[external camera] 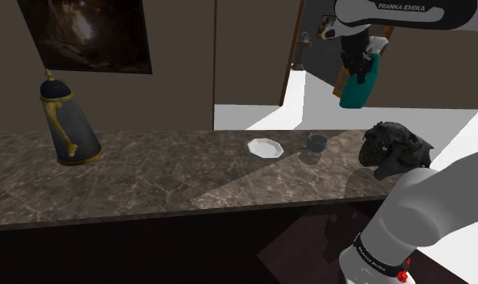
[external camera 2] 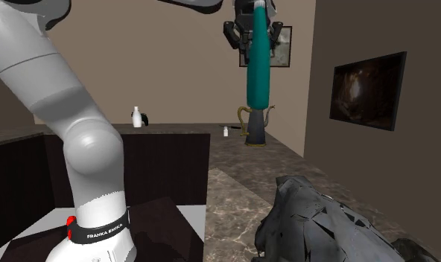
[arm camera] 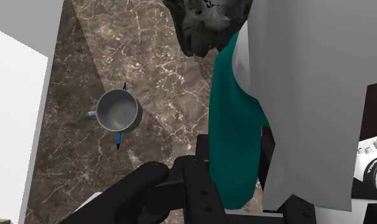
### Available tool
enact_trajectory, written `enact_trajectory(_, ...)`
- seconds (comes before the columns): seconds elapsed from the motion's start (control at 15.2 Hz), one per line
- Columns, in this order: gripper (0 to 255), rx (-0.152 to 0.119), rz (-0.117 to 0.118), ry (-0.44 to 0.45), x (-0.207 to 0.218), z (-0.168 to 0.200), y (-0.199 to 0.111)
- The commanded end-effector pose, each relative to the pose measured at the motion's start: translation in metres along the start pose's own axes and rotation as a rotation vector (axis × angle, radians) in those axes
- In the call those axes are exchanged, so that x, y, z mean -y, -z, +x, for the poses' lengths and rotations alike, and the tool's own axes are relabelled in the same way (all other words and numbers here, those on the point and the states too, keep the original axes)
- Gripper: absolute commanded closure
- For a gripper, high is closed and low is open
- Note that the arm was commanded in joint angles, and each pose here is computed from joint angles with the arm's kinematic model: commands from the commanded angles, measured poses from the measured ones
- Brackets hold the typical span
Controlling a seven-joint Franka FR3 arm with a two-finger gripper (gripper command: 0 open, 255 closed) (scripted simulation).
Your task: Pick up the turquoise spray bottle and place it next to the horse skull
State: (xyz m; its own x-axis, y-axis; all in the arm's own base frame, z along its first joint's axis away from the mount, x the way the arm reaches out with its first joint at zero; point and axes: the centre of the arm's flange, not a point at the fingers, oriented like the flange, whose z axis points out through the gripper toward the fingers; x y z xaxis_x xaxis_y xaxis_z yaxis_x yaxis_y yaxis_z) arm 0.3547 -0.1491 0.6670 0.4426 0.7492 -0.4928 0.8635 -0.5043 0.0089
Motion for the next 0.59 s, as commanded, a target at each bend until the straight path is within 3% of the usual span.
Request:
enact_trajectory(0.0,255,0.0,0.0,0.001,0.007,-0.023,-0.013)
enact_trajectory(0.53,255,0.0,0.0,0.001,0.024,-0.114,-0.064)
